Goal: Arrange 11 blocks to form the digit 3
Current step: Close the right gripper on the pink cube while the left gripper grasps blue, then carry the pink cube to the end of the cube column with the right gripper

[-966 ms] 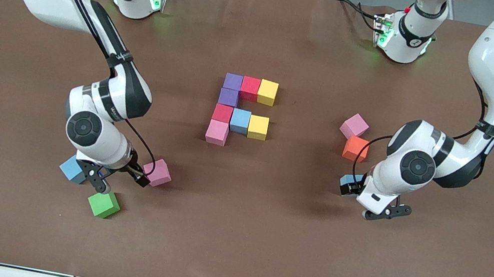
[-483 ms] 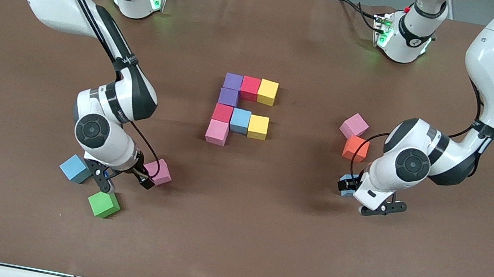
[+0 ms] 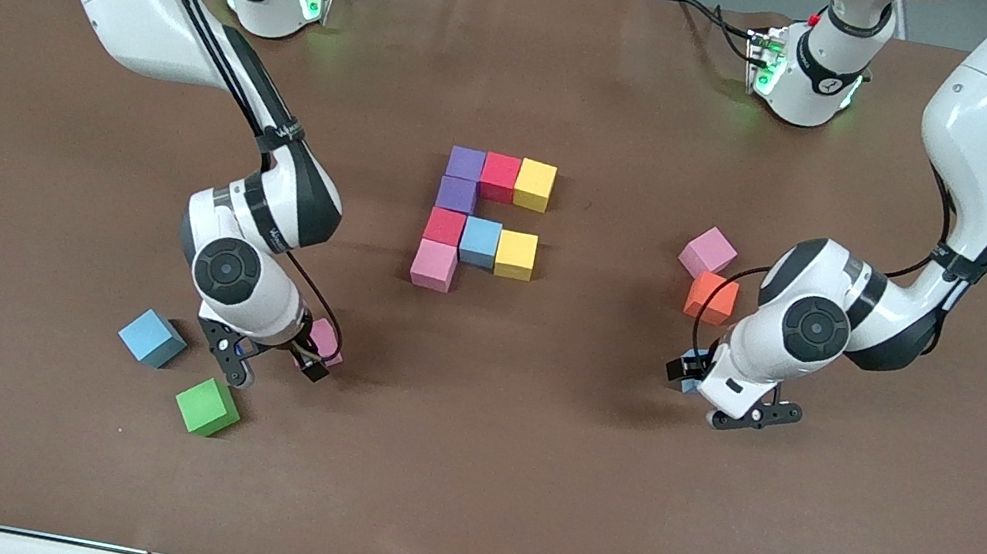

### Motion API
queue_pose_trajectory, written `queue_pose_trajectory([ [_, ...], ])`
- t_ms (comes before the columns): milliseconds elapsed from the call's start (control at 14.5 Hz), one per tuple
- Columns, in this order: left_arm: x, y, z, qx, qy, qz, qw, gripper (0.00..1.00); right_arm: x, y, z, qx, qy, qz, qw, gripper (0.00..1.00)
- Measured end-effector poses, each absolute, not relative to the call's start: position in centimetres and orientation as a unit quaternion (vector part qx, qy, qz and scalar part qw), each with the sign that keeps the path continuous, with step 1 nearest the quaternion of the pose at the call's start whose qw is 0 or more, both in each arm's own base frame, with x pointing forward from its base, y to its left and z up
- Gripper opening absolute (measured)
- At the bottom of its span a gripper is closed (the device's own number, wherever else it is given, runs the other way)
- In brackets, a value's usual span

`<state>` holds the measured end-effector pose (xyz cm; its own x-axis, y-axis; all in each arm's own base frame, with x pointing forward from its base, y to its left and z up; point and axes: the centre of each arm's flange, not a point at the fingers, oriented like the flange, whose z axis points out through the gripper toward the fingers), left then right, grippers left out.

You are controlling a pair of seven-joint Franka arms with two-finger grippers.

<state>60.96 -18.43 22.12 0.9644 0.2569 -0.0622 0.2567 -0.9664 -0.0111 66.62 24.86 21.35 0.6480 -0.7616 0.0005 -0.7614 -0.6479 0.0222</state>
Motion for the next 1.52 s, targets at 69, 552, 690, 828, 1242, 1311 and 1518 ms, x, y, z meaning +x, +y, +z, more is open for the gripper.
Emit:
queue_pose_trajectory([
  [69, 60.9, -18.4, 22.0, -0.991, -0.130, 0.032, 0.001, 1.00, 66.7, 24.8, 21.2, 0.907, -0.420, -0.004, 0.011, 0.98],
  [552, 60.6, -18.5, 20.9, -0.993, -0.118, 0.021, -0.001, 1.00, 67.3, 24.1, 21.5, 0.904, -0.428, 0.003, 0.009, 0.81],
  [690, 60.5, -18.5, 20.7, -0.993, -0.116, 0.023, 0.001, 1.00, 67.3, 24.2, 21.6, 0.901, -0.434, 0.005, 0.005, 0.81],
  [828, 60.3, -18.4, 20.5, -0.993, -0.113, 0.023, 0.004, 0.97, 67.3, 24.4, 21.5, 0.899, -0.438, 0.005, 0.004, 0.84],
  [1242, 60.2, -18.4, 20.4, -0.992, -0.124, 0.024, 0.005, 0.60, 67.2, 24.7, 21.5, 0.894, -0.448, 0.005, 0.004, 0.63],
  [1311, 60.3, -18.3, 20.5, -0.990, -0.141, 0.023, 0.005, 0.60, 67.2, 24.8, 21.6, 0.894, -0.448, 0.006, 0.003, 0.56],
  [1518, 60.8, -18.7, 21.2, -0.978, -0.209, 0.014, 0.001, 0.60, 67.2, 24.9, 21.7, 0.895, -0.446, 0.007, 0.002, 0.51],
])
